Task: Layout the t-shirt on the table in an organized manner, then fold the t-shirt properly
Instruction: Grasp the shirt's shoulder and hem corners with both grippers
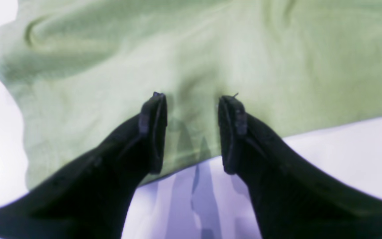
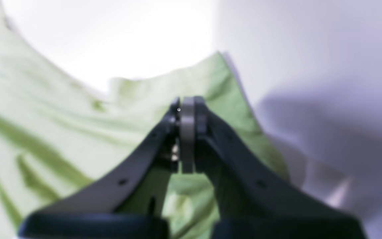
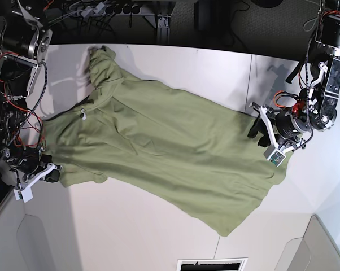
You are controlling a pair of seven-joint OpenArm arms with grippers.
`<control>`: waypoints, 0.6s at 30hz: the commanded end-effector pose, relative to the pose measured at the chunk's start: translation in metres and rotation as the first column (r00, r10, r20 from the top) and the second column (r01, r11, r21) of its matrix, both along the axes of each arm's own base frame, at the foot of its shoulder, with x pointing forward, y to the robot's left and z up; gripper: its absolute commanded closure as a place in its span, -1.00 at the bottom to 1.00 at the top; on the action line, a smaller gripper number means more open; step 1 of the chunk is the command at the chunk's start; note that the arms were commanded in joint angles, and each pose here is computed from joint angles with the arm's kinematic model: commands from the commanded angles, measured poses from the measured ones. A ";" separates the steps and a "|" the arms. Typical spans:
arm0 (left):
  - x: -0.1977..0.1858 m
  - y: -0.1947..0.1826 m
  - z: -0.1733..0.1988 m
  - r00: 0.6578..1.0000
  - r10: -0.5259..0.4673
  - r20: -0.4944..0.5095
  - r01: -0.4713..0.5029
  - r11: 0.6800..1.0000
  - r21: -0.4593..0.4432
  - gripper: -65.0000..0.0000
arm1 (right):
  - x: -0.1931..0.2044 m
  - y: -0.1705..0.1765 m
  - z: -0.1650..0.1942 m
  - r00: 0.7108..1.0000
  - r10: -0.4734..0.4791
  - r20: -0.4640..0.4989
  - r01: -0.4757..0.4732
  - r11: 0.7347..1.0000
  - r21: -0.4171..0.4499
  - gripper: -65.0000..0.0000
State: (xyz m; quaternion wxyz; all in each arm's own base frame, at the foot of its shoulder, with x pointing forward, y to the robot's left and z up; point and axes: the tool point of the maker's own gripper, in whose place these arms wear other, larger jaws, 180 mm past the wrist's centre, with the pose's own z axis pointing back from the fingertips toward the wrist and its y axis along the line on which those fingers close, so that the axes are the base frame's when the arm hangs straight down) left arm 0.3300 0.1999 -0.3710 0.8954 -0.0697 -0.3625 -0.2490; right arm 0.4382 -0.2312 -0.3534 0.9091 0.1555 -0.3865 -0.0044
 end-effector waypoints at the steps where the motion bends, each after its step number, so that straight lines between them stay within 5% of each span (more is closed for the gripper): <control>1: 0.013 0.005 0.018 0.998 -0.003 0.058 0.002 1.000 0.004 0.12 | 0.010 0.000 0.026 0.998 0.021 0.062 -0.021 1.000 0.012 1.00; 5: 0.012 0.014 0.019 0.998 0.015 0.059 -0.016 1.000 0.018 0.12 | -0.025 0.028 0.030 0.986 0.161 0.033 -0.163 0.985 0.057 1.00; 18: 0.008 0.021 0.013 0.997 0.016 0.078 -0.020 0.999 0.042 0.12 | -0.176 0.089 0.002 0.939 0.344 -0.007 -0.340 0.929 0.146 1.00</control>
